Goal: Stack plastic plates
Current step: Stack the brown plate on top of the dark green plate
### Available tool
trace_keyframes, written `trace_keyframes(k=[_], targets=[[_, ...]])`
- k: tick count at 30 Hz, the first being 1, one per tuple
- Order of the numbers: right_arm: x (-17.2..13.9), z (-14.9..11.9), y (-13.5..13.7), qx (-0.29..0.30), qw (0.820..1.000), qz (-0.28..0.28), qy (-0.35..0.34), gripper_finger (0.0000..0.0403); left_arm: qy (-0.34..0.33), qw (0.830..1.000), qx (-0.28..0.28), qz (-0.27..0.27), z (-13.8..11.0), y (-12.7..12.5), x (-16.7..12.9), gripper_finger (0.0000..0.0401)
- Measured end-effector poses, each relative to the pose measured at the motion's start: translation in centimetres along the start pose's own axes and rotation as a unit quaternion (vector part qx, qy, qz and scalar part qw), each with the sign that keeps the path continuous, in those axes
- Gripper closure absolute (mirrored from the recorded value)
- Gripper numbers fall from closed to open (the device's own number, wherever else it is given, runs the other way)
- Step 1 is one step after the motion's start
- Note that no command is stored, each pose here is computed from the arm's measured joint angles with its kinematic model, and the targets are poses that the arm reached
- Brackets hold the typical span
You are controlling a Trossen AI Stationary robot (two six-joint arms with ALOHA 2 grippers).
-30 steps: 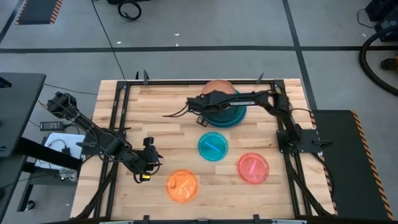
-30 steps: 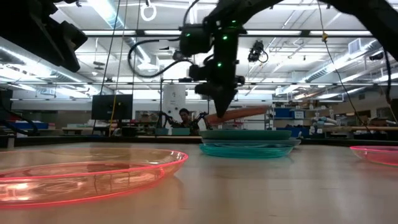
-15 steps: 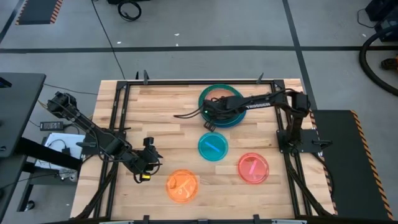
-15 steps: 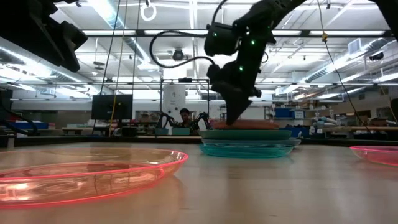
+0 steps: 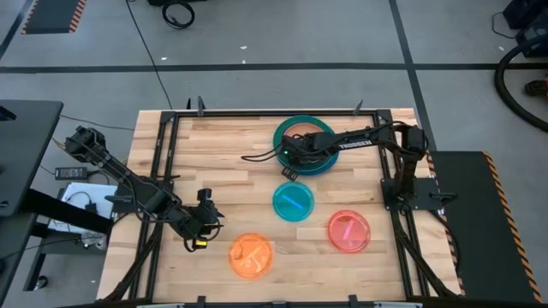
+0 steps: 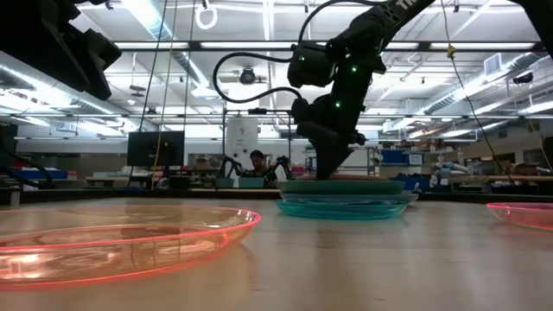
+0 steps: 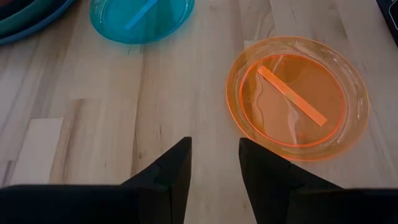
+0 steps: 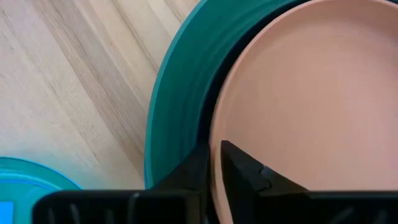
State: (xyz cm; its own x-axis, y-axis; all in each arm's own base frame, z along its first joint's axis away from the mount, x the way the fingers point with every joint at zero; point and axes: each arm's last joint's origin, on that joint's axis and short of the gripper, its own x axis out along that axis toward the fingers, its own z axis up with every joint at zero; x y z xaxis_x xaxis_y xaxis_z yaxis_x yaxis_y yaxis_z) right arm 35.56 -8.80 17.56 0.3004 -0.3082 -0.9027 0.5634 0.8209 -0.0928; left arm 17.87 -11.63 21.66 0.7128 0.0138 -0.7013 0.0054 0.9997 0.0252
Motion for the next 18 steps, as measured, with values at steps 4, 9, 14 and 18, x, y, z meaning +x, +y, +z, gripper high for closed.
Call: trace_keyframes(k=[4,9,14,18], targets=[[0.0,0.0,0.0,-0.003,1.000,0.001,0.003,0.0314,0.000,1.000,0.000,0.000,0.0,0.0,0.0,0.0260],[0.0,-0.1,0.0,-0.012,1.000,0.006,0.005,0.0268,0.000,1.000,0.000,0.000,0.0,0.0,0.0,0.0260],[-0.7,0.4,0.0,-0.020,1.000,0.008,0.013,0.0234,0.000,1.000,0.000,0.000,0.0,0.0,0.0,0.0260],[-1.5,1.0,0.0,-0.028,1.000,0.009,0.011,0.0221,-0.001,1.000,-0.002,-0.001,0.0,0.0,0.0,0.0260]])
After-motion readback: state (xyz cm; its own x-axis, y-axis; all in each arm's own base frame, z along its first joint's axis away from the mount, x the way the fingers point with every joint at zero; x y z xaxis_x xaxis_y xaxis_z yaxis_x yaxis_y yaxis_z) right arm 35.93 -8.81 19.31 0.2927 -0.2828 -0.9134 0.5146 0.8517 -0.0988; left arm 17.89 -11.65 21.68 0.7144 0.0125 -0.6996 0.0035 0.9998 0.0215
